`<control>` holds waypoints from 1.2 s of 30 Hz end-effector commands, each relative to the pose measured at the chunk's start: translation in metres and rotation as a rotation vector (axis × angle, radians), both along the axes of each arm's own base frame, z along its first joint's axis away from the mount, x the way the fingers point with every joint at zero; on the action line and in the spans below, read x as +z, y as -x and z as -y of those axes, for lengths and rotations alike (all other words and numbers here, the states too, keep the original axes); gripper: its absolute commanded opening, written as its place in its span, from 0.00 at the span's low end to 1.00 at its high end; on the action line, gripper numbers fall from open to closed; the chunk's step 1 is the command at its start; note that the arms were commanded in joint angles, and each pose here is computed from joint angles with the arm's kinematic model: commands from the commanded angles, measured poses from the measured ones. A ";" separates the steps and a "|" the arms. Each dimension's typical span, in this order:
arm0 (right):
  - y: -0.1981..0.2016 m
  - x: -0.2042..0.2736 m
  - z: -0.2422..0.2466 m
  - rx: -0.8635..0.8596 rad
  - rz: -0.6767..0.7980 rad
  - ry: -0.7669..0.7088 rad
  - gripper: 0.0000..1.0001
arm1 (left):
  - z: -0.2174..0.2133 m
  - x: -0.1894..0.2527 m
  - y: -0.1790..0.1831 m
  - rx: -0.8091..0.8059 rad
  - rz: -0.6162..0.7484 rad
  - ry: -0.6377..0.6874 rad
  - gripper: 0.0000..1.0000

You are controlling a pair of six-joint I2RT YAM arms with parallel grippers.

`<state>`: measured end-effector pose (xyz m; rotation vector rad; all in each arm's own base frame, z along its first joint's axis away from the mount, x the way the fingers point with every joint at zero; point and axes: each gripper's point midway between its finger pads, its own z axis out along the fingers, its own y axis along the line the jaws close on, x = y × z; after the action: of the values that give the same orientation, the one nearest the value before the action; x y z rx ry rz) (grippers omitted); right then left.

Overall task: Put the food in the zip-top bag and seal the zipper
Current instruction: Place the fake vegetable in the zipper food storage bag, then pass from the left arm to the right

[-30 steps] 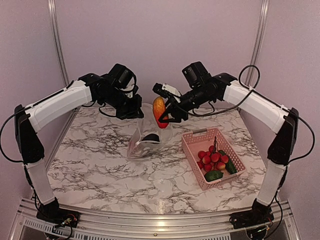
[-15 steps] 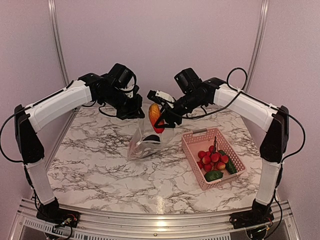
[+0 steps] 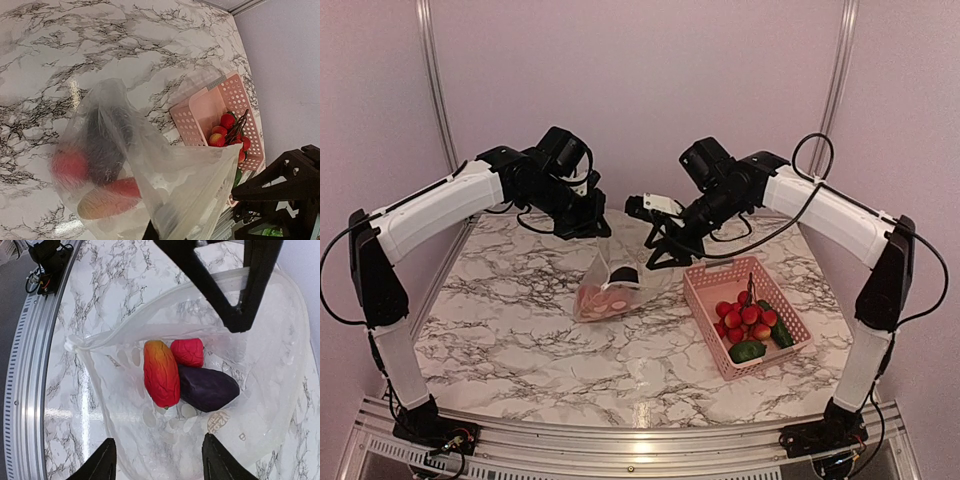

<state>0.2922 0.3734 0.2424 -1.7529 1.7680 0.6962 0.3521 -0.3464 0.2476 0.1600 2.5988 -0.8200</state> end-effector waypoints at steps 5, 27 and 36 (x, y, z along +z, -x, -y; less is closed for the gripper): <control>0.045 -0.022 0.013 0.246 0.171 0.132 0.62 | 0.006 0.024 0.006 -0.070 0.041 0.063 0.00; 0.039 0.007 -0.022 0.162 0.372 0.091 0.00 | -0.008 0.011 0.041 -0.135 -0.053 0.000 0.41; 0.043 0.009 -0.022 0.188 0.374 0.090 0.00 | -0.020 0.011 0.030 -0.115 0.017 -0.082 0.19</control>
<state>0.2503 0.3920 0.2225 -2.0181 1.4690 0.3328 0.3214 -0.3322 0.2615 0.3091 2.6164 -0.8118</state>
